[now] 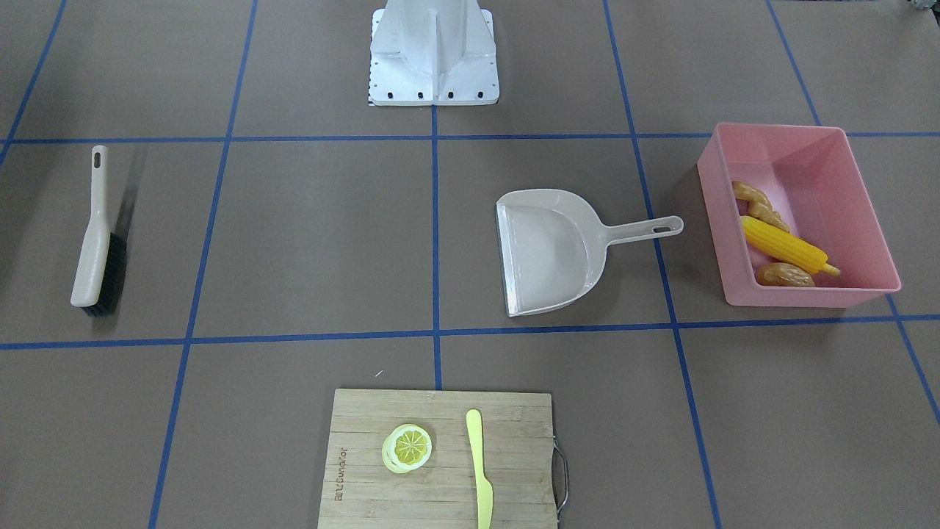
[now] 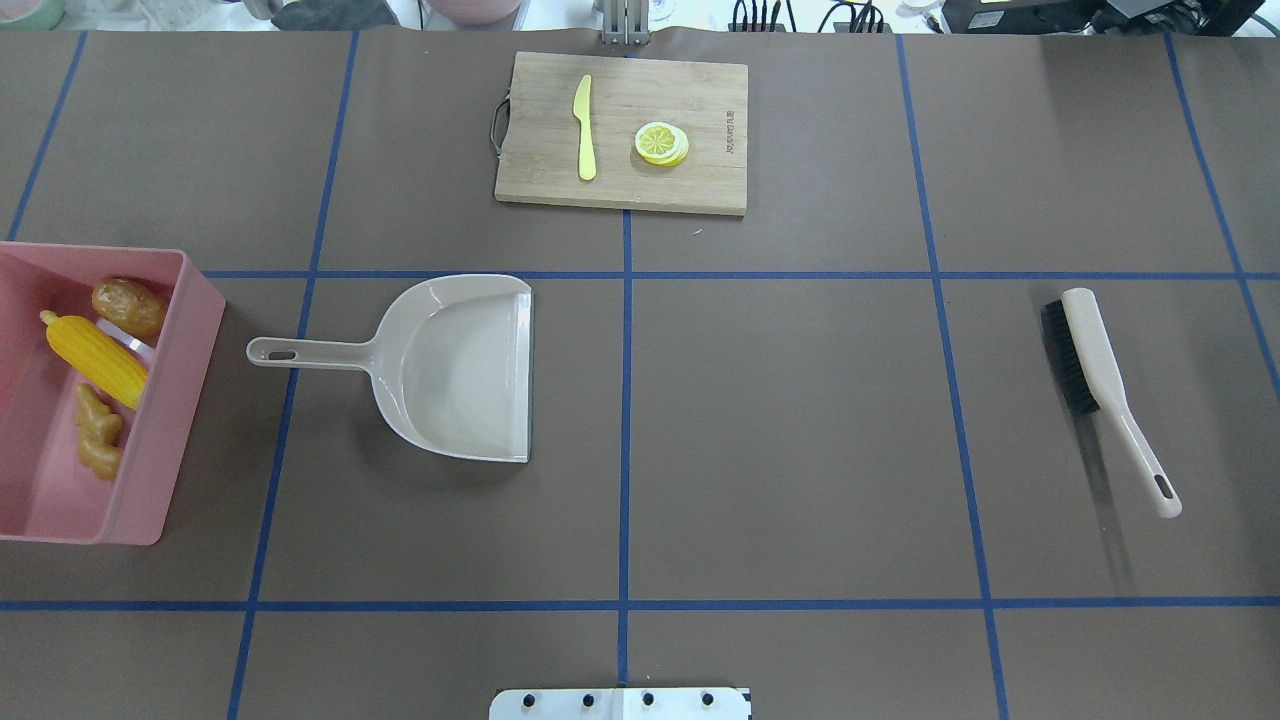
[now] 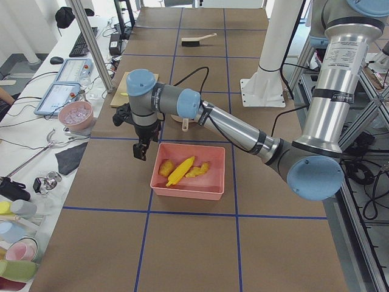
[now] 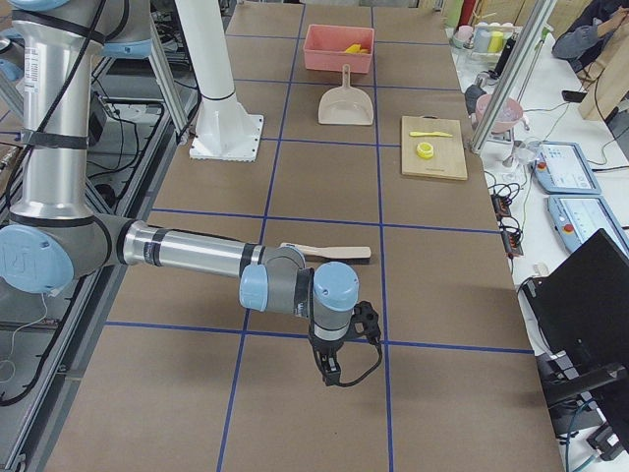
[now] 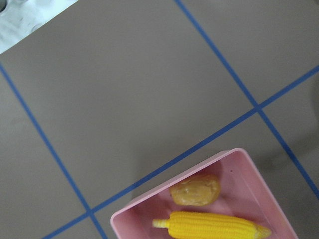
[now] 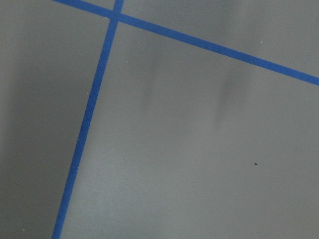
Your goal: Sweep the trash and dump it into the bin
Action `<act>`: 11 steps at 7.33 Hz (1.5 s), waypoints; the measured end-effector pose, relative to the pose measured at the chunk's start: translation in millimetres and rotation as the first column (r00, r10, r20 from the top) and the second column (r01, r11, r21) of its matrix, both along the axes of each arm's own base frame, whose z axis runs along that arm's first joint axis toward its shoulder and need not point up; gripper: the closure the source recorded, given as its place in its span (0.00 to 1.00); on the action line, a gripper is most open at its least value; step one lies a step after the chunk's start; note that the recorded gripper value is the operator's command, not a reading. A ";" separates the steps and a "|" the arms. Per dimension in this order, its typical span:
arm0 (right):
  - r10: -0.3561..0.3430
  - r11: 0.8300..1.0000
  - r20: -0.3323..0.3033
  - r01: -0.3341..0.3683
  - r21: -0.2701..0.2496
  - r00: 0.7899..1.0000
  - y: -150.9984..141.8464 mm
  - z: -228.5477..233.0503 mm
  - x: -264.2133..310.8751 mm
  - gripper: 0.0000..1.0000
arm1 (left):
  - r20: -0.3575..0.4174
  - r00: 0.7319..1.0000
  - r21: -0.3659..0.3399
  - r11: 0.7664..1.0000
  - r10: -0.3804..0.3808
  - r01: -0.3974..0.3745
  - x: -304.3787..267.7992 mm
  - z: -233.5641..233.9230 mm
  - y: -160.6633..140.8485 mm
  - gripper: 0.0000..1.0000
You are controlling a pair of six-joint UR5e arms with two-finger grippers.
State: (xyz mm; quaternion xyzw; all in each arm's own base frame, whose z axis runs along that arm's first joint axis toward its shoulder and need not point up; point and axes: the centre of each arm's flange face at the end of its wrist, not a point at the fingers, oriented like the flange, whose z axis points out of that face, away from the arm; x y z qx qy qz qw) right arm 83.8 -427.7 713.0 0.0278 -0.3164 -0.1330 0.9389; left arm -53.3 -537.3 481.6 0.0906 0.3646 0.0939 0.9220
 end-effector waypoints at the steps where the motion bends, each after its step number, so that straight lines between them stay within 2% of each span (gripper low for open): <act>1: 0.000 1.000 0.000 0.000 0.002 1.000 0.2 0.2 0.0 0.00 | -0.002 0.999 -0.076 0.996 -0.042 0.042 -17.1 36.9 15.7 0.02; 3: -0.001 1.000 0.000 0.001 0.003 1.000 0.6 0.5 0.0 0.00 | 0.000 0.998 -0.184 0.981 -0.070 0.069 -27.7 116.3 38.0 0.02; 4: -0.002 1.000 0.000 0.002 0.004 1.000 0.8 0.6 0.0 0.00 | 0.000 0.997 -0.205 0.976 -0.075 0.073 -28.4 146.9 40.1 0.01; 6: -0.001 1.000 0.018 0.001 0.008 1.000 0.6 -2.2 -1.3 0.00 | 0.001 0.993 -0.209 0.971 -0.117 0.115 -27.8 165.1 34.4 0.01; 8: 0.014 1.000 0.094 -0.015 0.010 0.996 2.3 -7.7 -2.9 0.00 | -0.002 0.979 -0.220 0.955 -0.206 0.201 -26.3 168.9 30.0 0.01; 9: 0.034 0.999 0.127 -0.034 -0.004 0.991 5.8 -6.9 -1.1 0.00 | -0.002 0.973 -0.234 0.946 -0.230 0.223 -23.6 168.9 29.1 0.01; 10: 0.084 0.996 0.141 -0.078 -0.044 0.986 8.7 -6.7 0.5 0.00 | -0.001 0.972 -0.246 0.942 -0.236 0.228 -18.3 169.4 28.2 0.01; 11: 0.179 0.979 0.137 -0.164 -0.118 0.974 7.9 -11.8 1.5 0.00 | -0.001 0.973 -0.255 0.940 -0.233 0.225 -10.7 169.2 27.1 0.01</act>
